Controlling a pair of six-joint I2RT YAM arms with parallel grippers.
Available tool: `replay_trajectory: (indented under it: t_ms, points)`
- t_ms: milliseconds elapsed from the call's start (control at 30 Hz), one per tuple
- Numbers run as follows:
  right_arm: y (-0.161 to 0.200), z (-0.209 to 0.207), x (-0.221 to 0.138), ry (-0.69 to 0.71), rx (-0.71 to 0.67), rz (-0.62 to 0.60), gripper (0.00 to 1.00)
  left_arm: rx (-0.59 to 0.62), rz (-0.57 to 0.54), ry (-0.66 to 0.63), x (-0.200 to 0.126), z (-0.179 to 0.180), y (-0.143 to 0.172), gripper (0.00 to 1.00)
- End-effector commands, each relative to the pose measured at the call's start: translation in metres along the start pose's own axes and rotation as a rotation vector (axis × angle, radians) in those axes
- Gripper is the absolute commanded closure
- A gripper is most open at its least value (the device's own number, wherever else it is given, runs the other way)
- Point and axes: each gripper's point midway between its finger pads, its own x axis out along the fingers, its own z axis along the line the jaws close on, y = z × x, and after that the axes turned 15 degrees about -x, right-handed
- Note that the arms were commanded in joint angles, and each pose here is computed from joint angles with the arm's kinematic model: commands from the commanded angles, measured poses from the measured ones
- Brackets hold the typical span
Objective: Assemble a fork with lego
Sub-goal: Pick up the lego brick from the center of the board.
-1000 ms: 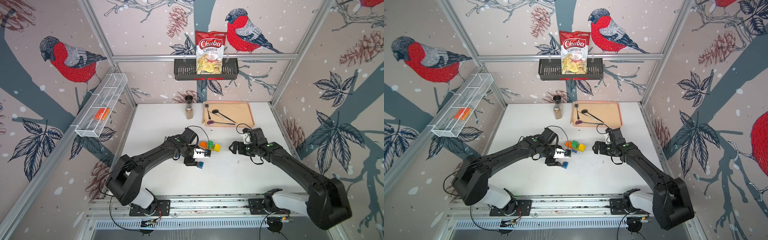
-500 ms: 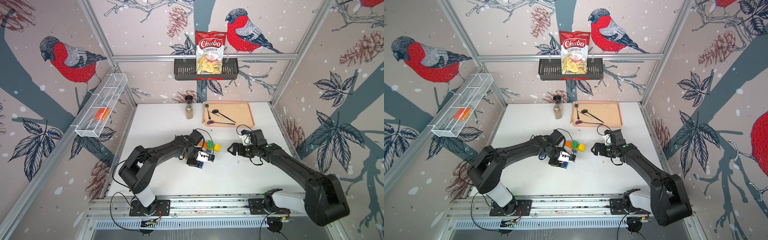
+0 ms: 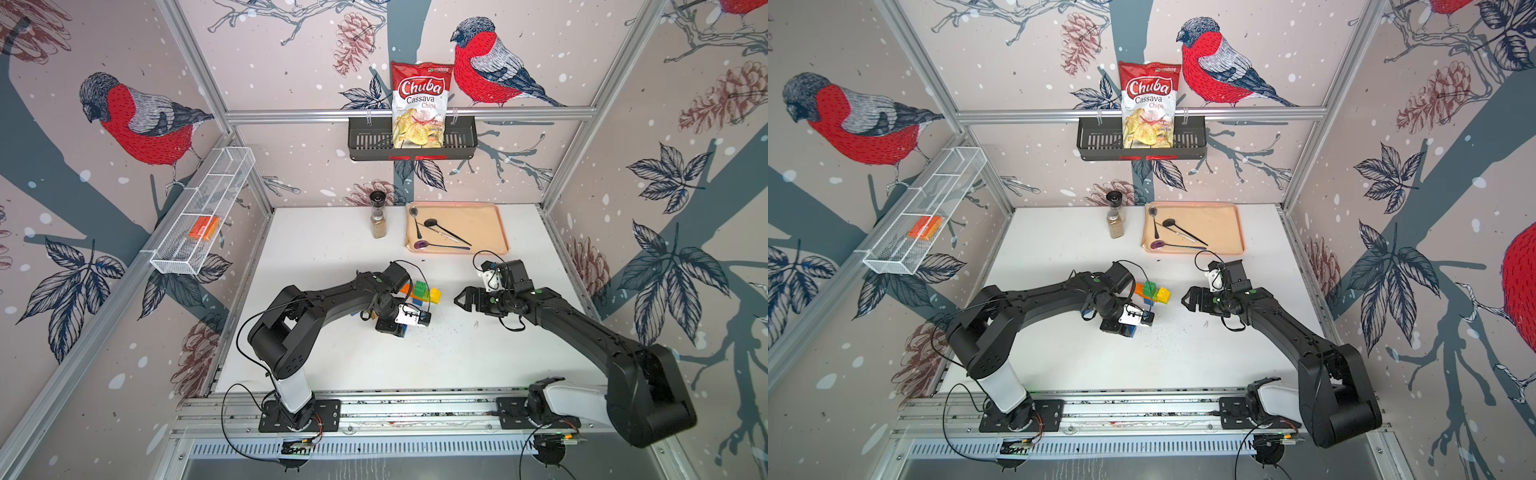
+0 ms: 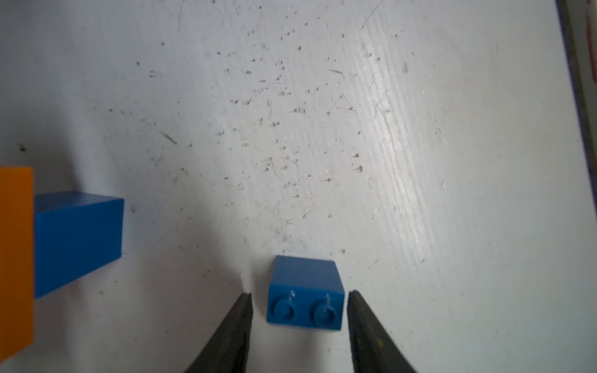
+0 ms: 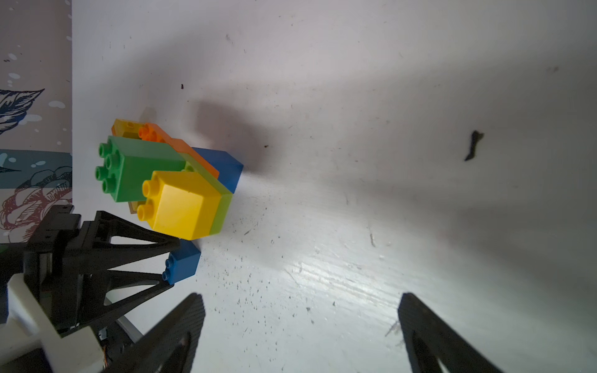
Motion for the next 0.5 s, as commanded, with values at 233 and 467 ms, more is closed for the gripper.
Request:
replay_trajectory:
  t_ms: [233, 467]
  points:
    - [-0.0003, 0.0022, 0.0029, -0.021, -0.005, -0.003, 0.03, -0.006, -0.018, 0.03, 0.0062, -0.0015, -0.0065, 0.52]
    - [0.0032, 0.0021, 0.0056, -0.028, 0.002, 0.005, 0.03, -0.019, -0.02, 0.026, 0.0049, -0.0003, -0.0079, 0.59]
